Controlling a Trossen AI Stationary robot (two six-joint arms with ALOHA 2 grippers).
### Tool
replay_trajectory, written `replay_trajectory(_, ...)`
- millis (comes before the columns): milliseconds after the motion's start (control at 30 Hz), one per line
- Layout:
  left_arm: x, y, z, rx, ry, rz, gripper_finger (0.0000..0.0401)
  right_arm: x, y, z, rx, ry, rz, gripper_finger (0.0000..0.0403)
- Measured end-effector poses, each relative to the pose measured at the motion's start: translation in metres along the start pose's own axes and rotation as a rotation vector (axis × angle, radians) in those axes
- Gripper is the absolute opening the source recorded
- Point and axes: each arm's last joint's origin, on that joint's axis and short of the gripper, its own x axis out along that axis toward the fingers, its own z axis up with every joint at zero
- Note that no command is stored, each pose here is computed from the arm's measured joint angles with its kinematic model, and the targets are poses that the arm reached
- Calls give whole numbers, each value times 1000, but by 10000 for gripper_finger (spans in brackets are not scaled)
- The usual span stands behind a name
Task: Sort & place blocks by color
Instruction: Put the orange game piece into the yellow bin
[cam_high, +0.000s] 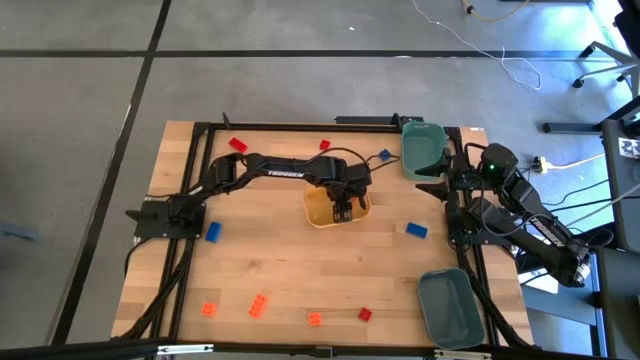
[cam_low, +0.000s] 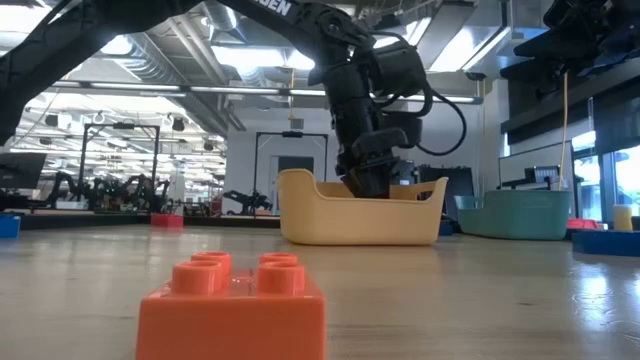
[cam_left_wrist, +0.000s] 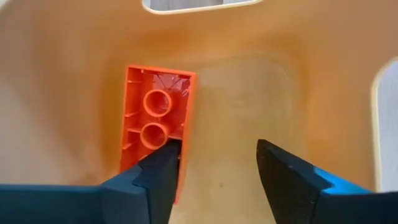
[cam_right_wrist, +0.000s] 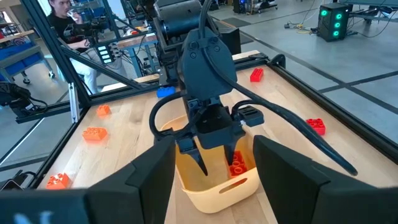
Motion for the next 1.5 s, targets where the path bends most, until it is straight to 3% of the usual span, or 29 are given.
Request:
replay_trajectory(467, -2, -4, -1, -14, 28, -36, 222, 0, 0, 0, 0, 0, 0, 218)
replay_trajectory(567, -3, 3, -3, -61, 41, -162, 220, 0, 0, 0, 0, -1, 0, 218)
replay_trajectory(733, -3, 13, -3, -91, 33, -145, 218, 0, 0, 0, 0, -1, 0, 218)
replay_trajectory(1500, -3, 8, -2, -24, 21, -115, 219, 0, 0, 1, -10, -13, 1, 218)
